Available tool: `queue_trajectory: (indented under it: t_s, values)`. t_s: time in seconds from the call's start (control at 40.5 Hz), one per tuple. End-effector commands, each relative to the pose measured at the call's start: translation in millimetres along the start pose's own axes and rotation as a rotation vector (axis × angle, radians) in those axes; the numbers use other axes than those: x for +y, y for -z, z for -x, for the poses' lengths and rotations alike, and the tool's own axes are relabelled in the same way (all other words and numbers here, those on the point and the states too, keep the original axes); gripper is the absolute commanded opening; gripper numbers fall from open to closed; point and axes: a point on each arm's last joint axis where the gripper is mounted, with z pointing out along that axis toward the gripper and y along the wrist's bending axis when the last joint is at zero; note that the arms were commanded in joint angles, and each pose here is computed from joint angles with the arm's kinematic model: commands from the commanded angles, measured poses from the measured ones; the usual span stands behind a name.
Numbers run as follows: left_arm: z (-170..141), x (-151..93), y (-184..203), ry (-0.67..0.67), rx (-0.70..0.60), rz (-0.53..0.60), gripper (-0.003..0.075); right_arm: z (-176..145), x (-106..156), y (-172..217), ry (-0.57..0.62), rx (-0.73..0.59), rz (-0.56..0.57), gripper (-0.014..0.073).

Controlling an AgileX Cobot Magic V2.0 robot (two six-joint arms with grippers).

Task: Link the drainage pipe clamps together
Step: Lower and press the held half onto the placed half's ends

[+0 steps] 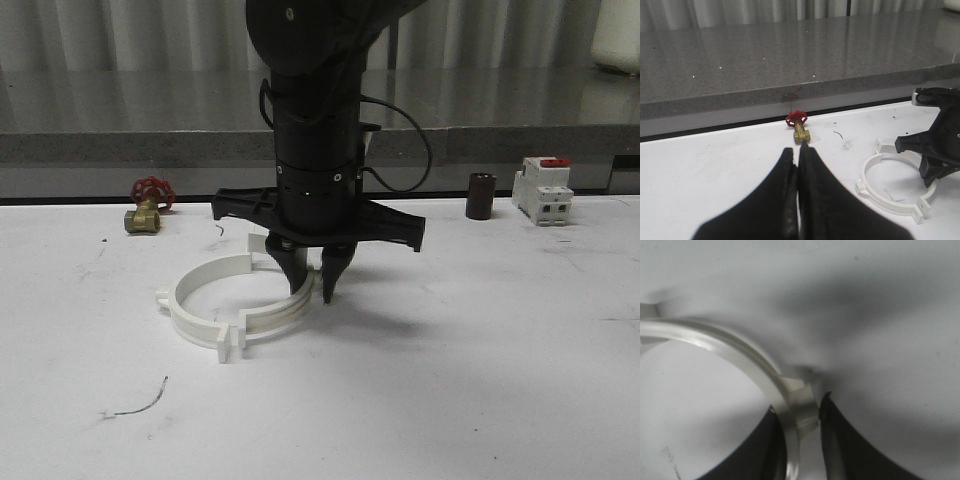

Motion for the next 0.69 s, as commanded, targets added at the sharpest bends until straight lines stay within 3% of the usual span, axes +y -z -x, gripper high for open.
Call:
queue_trajectory:
  t_s: [0.0,0.667]
  values:
    - [14.8,-1.4,2.3,-0.005,-0.095,-0.021,-0.0020,8.9,8.3,29.3,0.006,-0.057,0.074,0.0037]
    - [14.8,-1.4,2.3,-0.005,-0.095,-0.021,-0.0020,6.7,6.4,25.6,0.002,-0.037,0.048,0.0037]
